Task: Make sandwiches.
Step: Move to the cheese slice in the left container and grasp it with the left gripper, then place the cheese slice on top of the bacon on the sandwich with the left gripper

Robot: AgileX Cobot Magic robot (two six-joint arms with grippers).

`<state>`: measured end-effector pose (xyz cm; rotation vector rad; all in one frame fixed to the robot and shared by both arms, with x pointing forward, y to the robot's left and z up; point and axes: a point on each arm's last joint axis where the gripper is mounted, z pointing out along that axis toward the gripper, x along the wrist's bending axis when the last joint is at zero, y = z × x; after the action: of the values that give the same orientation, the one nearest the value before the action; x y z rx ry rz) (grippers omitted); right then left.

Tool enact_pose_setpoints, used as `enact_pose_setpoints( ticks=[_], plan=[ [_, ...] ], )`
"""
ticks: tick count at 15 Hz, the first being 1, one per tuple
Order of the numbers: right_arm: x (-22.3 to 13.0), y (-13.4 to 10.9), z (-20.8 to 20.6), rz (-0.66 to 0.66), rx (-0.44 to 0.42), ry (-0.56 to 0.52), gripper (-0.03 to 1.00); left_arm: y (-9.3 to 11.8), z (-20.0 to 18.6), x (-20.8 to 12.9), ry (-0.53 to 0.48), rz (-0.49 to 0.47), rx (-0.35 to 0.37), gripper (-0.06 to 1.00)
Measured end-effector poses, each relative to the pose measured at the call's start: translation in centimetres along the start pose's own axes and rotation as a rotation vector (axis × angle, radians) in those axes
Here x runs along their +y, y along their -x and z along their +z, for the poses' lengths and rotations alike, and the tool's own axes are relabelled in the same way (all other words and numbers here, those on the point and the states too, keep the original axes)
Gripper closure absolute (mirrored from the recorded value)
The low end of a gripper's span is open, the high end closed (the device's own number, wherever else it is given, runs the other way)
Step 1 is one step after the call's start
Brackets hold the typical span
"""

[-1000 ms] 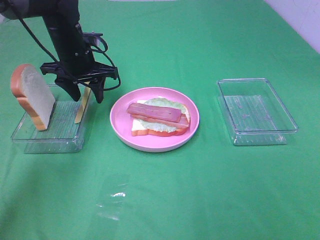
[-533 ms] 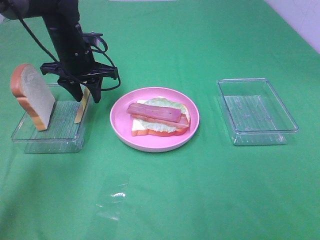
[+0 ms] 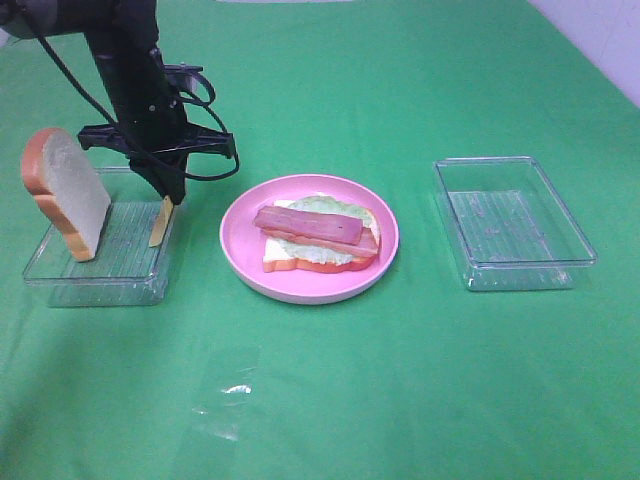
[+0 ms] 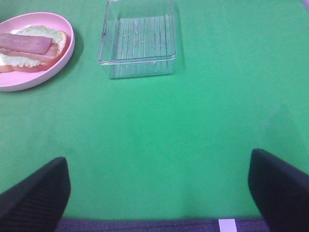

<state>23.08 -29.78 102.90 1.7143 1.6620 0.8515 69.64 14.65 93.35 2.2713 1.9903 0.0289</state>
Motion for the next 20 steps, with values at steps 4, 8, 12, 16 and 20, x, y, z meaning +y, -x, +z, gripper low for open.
enact_pose_setpoints(
  ticks=[4,8,12,16,20],
  plan=[
    [0.0,0.0,0.0,0.0,0.0,0.0,0.01,-0.1,-0.2,0.0,0.001,0.004,0.006,0.94],
    [0.0,0.0,0.0,0.0,0.0,0.0,0.01,0.1,-4.6,-0.2,0.078,0.008,-0.007,0.94],
    [0.0,0.0,0.0,0.0,0.0,0.0,0.01,0.5,-8.4,-0.8,0.134,0.026,-0.051,0.94],
    [0.0,0.0,0.0,0.0,0.0,0.0,0.01,4.0,-10.7,-1.5,0.153,0.165,-0.432,0.94],
    [0.0,0.0,0.0,0.0,0.0,0.0,0.01,6.3,-11.5,-1.8,0.19,0.265,-0.632,0.94]
  ],
)
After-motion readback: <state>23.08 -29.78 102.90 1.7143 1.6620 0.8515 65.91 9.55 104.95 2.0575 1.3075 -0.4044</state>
